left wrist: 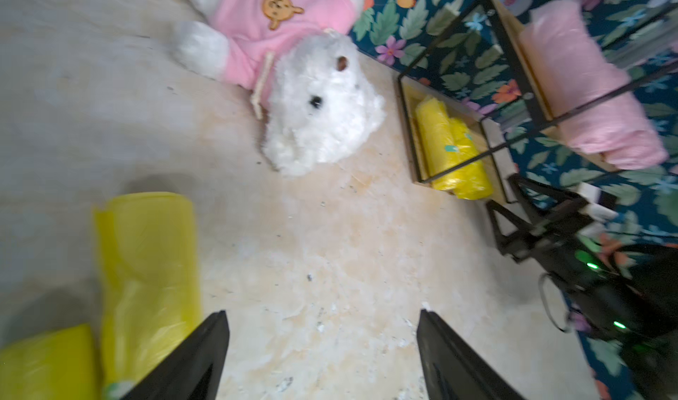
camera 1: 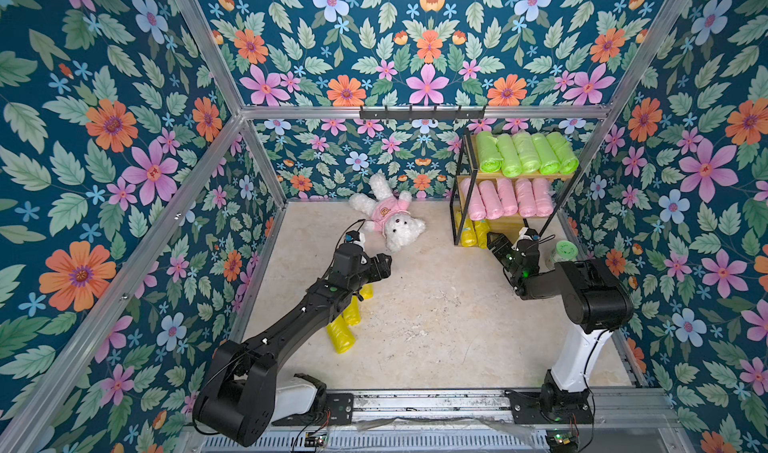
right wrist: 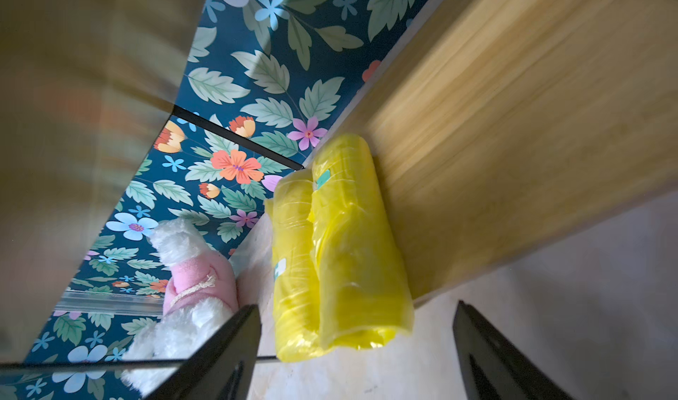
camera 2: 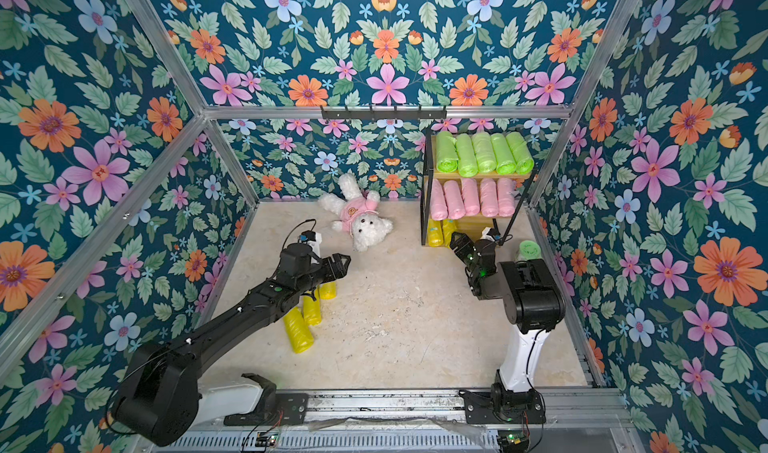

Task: Sort the rolls of trash bags by color and place them on the shelf
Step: Place the roll of trash bags on the shelf.

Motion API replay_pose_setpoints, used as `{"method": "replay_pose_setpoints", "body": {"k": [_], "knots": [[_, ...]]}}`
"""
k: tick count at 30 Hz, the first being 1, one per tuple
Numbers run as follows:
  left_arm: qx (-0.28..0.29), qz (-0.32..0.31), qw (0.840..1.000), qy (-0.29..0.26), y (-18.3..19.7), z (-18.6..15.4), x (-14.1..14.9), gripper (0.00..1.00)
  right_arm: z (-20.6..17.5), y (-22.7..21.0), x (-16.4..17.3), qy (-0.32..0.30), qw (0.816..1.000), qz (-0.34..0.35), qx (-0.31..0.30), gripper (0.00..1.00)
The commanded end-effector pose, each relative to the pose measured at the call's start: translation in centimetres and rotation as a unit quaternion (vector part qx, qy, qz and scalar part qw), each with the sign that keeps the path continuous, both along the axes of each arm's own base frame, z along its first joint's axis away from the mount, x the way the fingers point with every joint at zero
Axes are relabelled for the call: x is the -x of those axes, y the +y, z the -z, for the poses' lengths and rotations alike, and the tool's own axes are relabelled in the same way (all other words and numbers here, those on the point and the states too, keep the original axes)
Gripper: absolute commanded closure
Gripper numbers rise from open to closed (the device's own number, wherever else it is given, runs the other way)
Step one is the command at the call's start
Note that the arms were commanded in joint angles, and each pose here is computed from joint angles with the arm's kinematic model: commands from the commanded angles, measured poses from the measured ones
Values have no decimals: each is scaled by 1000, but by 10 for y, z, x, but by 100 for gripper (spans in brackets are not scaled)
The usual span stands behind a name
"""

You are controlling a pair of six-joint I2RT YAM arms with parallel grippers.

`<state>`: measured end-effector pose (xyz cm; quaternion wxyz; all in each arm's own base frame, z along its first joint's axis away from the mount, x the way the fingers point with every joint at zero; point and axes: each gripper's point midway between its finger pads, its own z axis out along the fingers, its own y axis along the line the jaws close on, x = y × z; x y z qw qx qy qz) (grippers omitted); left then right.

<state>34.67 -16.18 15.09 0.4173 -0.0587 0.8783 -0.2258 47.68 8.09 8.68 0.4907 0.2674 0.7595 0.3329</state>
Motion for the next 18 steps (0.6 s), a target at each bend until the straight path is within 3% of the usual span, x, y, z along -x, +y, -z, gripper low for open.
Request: {"method": "replay_pose_setpoints", "body": {"k": [1,9,18], "knots": [[-92,-73,993,3,42,16,-2,14,-17,-5,11,-31,999,9,9,13],[-161,-80,983,48,52,47,-28,15,-23,0,56,-33,999,-3,17,13],[-175,-48,979,89,35,82,-47,20,-32,2,78,-38,999,-15,23,13]]}}
